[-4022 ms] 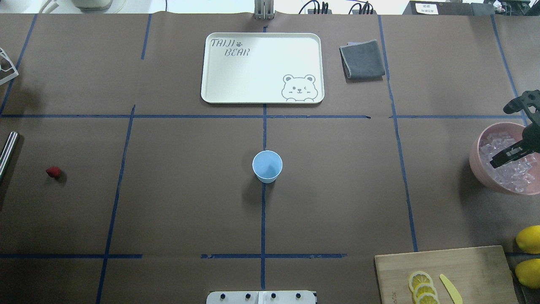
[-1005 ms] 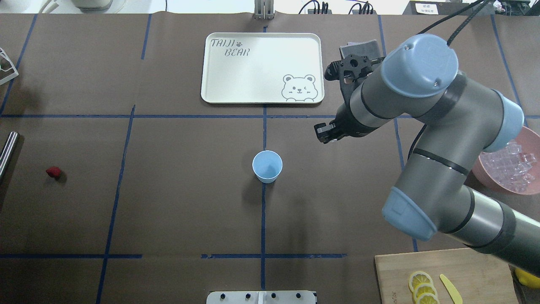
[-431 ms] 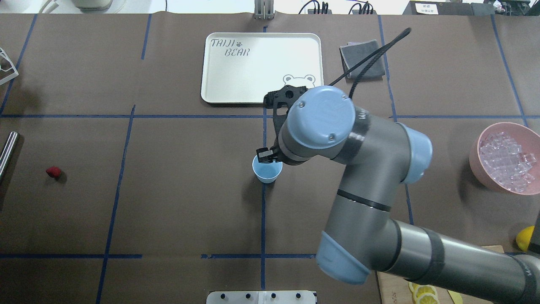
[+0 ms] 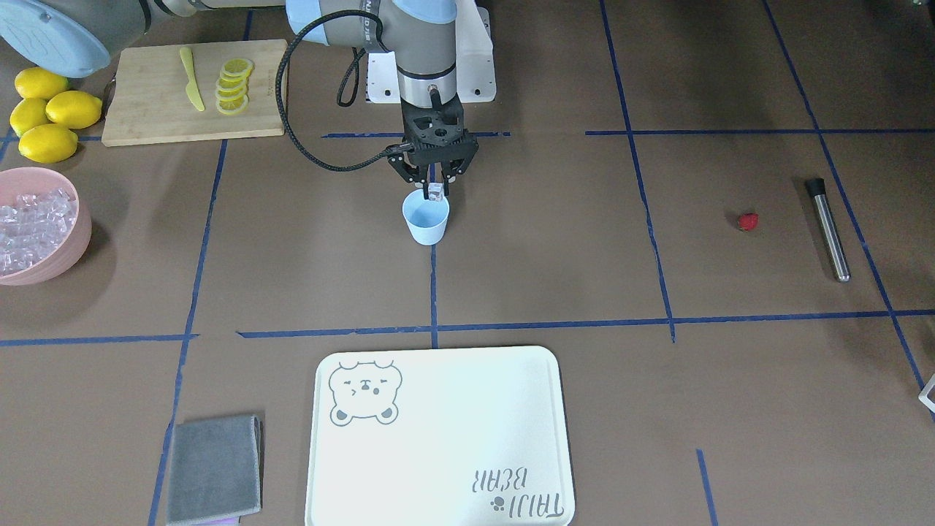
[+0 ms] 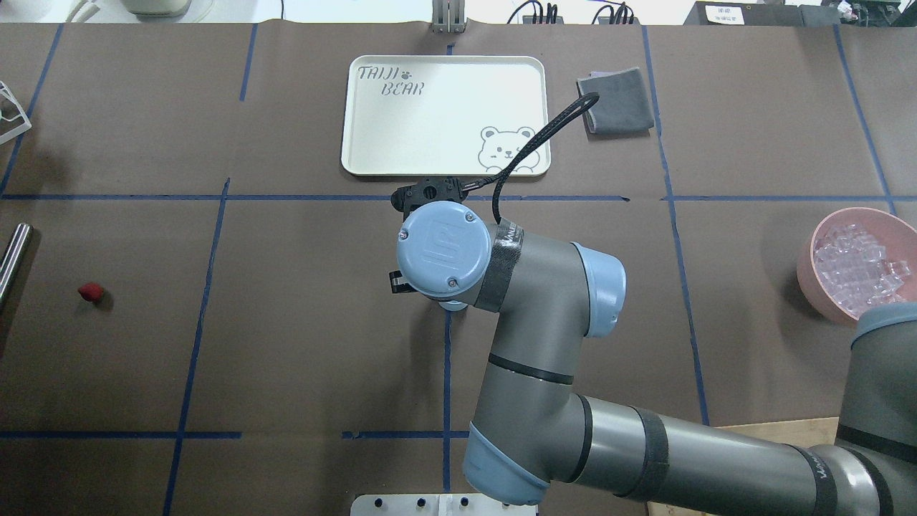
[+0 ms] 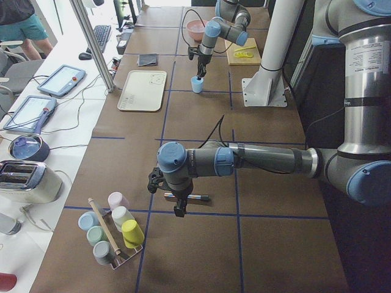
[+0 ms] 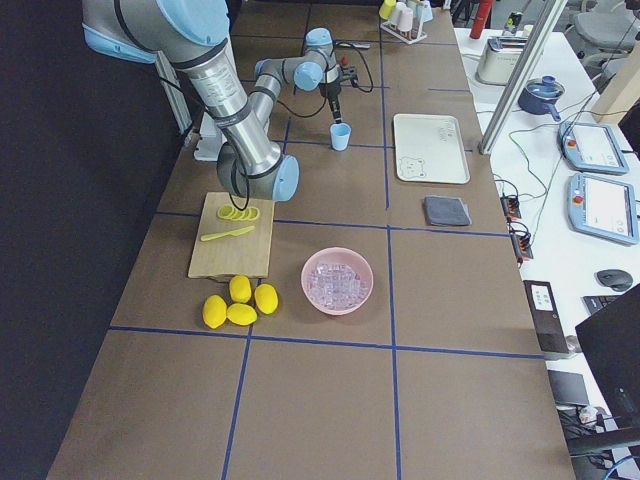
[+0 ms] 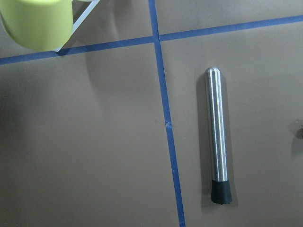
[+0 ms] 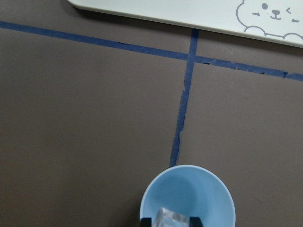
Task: Mash ice and strawberries in cup
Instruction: 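Open the right gripper to drop the ice cube into the cup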
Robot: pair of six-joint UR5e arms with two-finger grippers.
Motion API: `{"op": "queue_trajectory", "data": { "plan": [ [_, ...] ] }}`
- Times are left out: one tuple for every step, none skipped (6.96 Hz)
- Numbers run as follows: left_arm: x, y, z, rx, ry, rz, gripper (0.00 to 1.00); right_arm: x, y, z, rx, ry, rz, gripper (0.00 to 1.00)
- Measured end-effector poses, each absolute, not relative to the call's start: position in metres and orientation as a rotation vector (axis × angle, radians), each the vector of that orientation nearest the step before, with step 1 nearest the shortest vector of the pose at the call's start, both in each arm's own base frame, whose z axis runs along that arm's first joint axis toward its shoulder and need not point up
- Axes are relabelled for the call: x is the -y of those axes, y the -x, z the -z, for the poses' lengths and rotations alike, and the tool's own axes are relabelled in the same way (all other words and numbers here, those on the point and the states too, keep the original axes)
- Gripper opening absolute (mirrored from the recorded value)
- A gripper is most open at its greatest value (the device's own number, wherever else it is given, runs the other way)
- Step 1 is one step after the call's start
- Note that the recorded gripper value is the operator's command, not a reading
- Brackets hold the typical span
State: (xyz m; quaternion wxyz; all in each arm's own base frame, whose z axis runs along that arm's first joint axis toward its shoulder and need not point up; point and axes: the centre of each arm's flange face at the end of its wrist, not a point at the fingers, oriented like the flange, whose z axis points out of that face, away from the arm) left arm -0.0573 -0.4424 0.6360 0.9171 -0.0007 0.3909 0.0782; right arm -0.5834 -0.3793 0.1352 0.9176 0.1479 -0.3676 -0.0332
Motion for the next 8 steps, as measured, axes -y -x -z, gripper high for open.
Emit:
{"op": "queue_trajectory", "data": {
  "plan": [
    [0.442, 0.057, -0.636, -0.804, 0.001, -0.161, 1.0, 0.381, 0.585, -0.141, 0.741, -0.31, 0.069, 0.34],
    [0.442, 0.057, -0.636, -0.804, 0.001, -0.161, 1.0, 0.381, 0.586, -0.145, 0.732, -0.312, 0.071, 0.94],
    [0.442, 0.057, -0.636, -0.804, 0.001, -0.161, 1.0, 0.381, 0.586, -0.149, 0.729, -0.312, 0.072, 0.99],
    [0.442, 0.057, -0.635, -0.804, 0.0, -0.162, 1.0, 0.38, 0.585, -0.152, 0.728, -0.312, 0.073, 0.99],
    [0.443, 0.057, -0.634, -0.804, -0.003, -0.162, 1.0, 0.38, 0.585, -0.154, 0.727, -0.311, 0.073, 0.99],
    [0.443, 0.057, -0.632, -0.804, -0.006, -0.164, 1.0, 0.38, 0.585, -0.153, 0.729, -0.312, 0.073, 0.99],
    [0.443, 0.057, -0.631, -0.803, -0.008, -0.165, 1.0, 0.381, 0.581, -0.15, 0.738, -0.316, 0.071, 0.99],
    [0.443, 0.057, -0.631, -0.803, -0.009, -0.165, 1.0, 0.388, 0.569, -0.145, 0.752, -0.318, 0.061, 0.99]
  ]
}}
